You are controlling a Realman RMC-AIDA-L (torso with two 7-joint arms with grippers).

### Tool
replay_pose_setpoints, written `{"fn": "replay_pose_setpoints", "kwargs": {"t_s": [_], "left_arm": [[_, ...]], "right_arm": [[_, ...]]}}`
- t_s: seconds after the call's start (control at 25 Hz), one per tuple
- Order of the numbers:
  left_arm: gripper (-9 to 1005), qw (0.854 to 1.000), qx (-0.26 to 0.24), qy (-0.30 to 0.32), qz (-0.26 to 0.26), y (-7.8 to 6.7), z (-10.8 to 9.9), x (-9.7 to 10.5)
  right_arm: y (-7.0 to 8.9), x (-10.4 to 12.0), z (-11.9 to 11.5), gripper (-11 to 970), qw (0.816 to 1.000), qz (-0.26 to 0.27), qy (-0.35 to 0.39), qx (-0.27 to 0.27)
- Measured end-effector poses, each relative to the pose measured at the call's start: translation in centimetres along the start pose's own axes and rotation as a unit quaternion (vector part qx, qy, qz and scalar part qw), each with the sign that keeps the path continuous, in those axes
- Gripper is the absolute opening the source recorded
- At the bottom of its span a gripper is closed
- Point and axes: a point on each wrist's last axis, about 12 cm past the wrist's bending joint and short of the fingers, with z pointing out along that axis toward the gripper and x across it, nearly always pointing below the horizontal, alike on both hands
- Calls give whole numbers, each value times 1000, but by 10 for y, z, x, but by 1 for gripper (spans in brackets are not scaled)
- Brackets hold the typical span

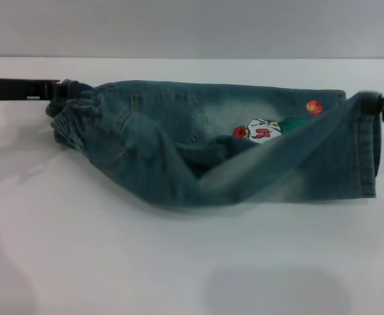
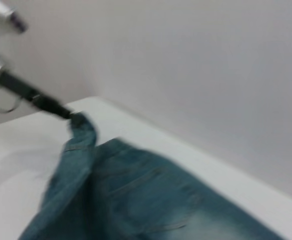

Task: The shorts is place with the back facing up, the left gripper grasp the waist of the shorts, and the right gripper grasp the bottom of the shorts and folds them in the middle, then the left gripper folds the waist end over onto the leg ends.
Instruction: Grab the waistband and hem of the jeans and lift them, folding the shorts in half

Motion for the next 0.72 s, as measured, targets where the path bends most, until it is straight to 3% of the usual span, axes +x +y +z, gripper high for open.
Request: {"fn": "replay_pose_setpoints", "kwargs": {"t_s": [0.72], "left_arm": [[62, 996, -57, -35, 55, -16, 34, -27]], "right_arm": [[-28, 28, 14, -2, 989, 64, -24, 133]]}}
